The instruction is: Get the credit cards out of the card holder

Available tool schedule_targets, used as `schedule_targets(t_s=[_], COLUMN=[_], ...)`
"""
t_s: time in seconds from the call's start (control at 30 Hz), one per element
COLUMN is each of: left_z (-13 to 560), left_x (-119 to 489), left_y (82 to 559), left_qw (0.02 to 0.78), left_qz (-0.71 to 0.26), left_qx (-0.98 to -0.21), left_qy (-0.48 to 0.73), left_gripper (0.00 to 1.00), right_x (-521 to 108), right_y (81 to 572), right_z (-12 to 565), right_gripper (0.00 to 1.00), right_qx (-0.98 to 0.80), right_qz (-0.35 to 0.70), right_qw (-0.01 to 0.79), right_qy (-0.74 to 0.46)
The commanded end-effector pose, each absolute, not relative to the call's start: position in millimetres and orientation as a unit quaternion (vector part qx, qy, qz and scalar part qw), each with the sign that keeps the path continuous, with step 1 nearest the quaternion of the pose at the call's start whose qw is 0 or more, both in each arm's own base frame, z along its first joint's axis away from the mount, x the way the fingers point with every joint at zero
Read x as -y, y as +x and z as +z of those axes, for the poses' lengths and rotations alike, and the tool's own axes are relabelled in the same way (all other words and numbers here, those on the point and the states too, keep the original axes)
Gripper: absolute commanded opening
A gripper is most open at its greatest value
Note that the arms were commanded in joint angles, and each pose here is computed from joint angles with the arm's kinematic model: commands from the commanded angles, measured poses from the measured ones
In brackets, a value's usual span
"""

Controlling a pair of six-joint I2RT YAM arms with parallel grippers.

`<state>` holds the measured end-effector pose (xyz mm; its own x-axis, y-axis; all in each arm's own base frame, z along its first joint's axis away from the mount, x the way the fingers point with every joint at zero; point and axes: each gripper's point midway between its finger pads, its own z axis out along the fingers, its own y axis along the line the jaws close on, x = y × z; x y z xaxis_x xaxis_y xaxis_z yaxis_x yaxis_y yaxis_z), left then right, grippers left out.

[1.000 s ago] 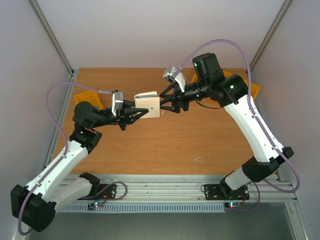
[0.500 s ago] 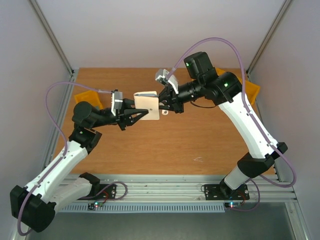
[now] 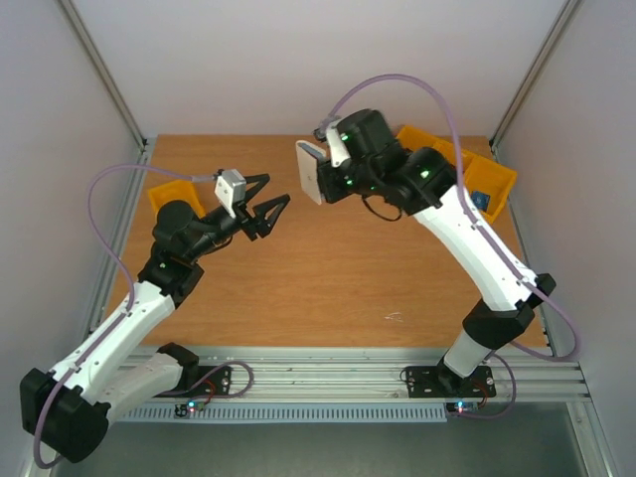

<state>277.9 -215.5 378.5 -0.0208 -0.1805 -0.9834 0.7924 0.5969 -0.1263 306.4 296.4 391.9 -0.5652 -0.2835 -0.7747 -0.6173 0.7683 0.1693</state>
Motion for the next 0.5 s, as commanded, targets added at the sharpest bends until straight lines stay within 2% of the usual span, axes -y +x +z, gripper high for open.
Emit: schedule_targets(t_s=[0.0, 0.07, 0.13, 0.17, 0.37, 0.47], left_z=[374.6, 374.3, 374.2, 374.5, 364.5, 362.7], left_x=[225.6, 230.1, 229.9, 227.7, 200.4, 186.1], left_y=[271.8, 272.1, 277.2, 281.9, 310.4, 315.6], left_qw=[0.661, 0.66, 0.664, 0.668, 0.694, 0.702], left_qz=[-0.354, -0.355, -0.346, -0.338, -0.248, -0.22], left_qx=[-0.597, -0.598, -0.604, -0.609, -0.646, -0.655], left_qy=[0.284, 0.283, 0.272, 0.261, 0.199, 0.175], left_gripper=[0.73, 0.81, 0.97, 0.99, 0.98, 0.88], right_x=[-301.3, -313.0, -323.6, -330.3, -345.3, -347.1], right_y=[321.1, 320.0, 317.6, 316.3, 308.3, 304.4], right_z=[406.0, 407.1, 412.4, 410.8, 408.0, 410.4], right_gripper=[0.01, 0.01, 0.01, 0.01, 0.01, 0.01], right_qx=[-0.858, -0.854, -0.847, -0.847, -0.843, -0.837], right_qz=[0.124, 0.12, 0.119, 0.121, 0.143, 0.153], right_qw=[0.464, 0.471, 0.479, 0.477, 0.463, 0.459], right_qy=[-0.184, -0.188, -0.197, -0.204, -0.233, -0.257])
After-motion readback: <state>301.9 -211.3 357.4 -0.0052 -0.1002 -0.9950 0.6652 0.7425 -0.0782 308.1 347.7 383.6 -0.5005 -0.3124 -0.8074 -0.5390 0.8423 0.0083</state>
